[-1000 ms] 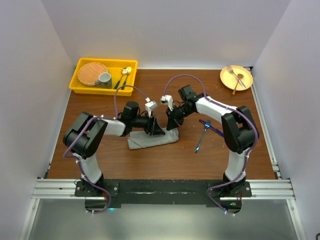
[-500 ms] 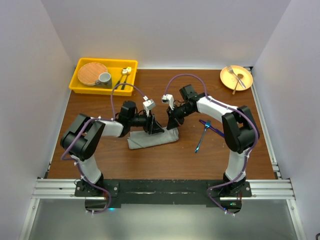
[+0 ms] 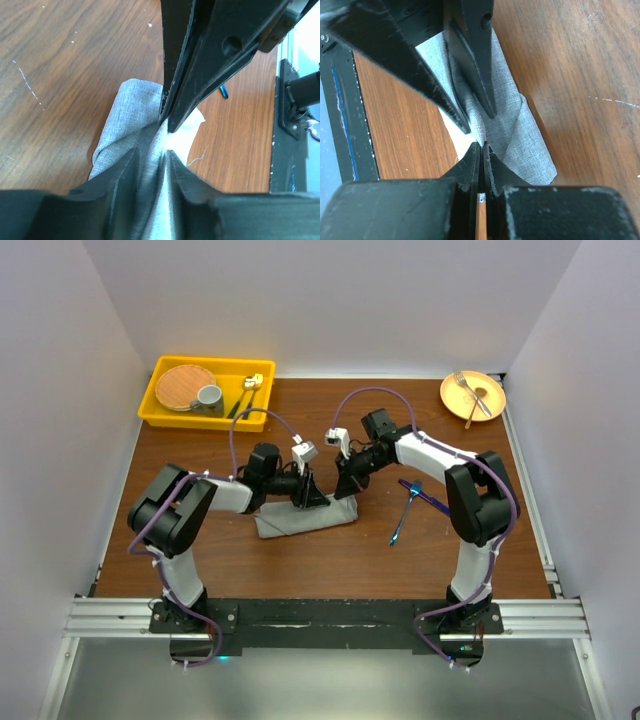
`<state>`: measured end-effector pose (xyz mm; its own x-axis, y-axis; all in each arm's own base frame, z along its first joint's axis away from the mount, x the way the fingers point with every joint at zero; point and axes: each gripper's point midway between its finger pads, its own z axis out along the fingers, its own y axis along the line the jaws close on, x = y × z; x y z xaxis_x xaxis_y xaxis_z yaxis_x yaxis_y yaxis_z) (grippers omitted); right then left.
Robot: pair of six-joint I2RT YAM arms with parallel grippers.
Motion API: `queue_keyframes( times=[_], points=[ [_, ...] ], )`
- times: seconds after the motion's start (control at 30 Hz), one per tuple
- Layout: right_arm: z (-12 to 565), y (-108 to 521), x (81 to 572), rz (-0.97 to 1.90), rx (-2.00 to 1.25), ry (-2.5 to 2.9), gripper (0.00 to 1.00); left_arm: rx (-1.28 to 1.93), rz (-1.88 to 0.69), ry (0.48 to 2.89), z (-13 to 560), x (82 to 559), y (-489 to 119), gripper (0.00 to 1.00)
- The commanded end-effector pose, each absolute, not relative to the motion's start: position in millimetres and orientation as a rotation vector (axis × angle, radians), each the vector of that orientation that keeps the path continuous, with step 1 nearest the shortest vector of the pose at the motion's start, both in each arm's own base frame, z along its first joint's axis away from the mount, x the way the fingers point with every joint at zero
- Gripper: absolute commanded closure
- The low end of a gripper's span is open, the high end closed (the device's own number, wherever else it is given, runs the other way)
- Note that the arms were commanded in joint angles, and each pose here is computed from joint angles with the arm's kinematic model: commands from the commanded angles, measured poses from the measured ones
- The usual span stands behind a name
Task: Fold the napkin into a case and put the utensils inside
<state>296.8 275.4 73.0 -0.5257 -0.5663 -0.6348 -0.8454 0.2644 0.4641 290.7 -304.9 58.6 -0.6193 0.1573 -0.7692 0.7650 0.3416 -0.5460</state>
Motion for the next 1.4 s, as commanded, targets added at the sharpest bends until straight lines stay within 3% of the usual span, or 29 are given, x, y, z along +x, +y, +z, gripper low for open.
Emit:
queue_keyframes(
  times=[0.0,0.03,0.1,0.13,0.2,0.33,0.47,0.67,0.8,1.03,1.2,1.27,1.37],
  points=[
    [91.3,279.6,301.3,1.166,-1.314,2.112,1.0,0.821,-1.266,1.972,62.9,297.4,-311.2,0.81],
    [90.7,279.5,301.0,1.167,-1.314,2.115,1.0,0.811,-1.271,1.99,62.1,296.4,-310.7,0.93],
    [88.4,277.9,300.0,1.158,-1.315,2.135,0.88,0.784,-1.271,2.022,61.9,296.0,-309.5,1.0],
    [87.6,276.8,301.6,1.154,-1.294,2.157,0.8,0.774,-1.272,2.04,62.6,293.6,-308.0,1.0],
    [85.0,274.3,303.0,1.156,-1.243,2.214,0.75,0.75,-1.273,2.07,62.8,292.0,-306.4,1.0],
    [81.6,270.5,297.9,1.184,-1.156,2.334,0.72,0.665,-1.299,2.145,58.1,285.6,-303.5,1.0],
    [79.9,265.2,280.6,1.229,-1.113,2.41,0.52,0.612,-1.329,2.154,61.0,283.4,-304.2,1.0],
    [71.4,264.2,278.8,1.206,-1.098,2.402,0.47,0.585,-1.377,2.096,71.6,279.0,-305.8,1.0],
    [65.0,264.8,284.0,1.191,-1.112,2.388,0.52,0.577,-1.373,2.081,73.2,279.1,-304.6,1.0],
    [69.6,273.1,292.1,1.217,-1.109,2.341,0.97,0.608,-1.371,2.063,71.7,277.2,-304.3,1.0],
    [71.3,274.3,292.8,1.23,-1.113,2.326,1.0,0.671,-1.304,1.991,81.2,283.4,-302.6,0.64],
    [72.1,274.7,292.9,1.239,-1.112,2.322,1.0,0.689,-1.271,1.965,84.2,289.4,-302.8,0.55],
    [74.9,276.6,292.2,1.254,-1.116,2.31,1.0,0.703,-1.26,1.948,85.2,296.5,-305.9,0.51]
  ],
)
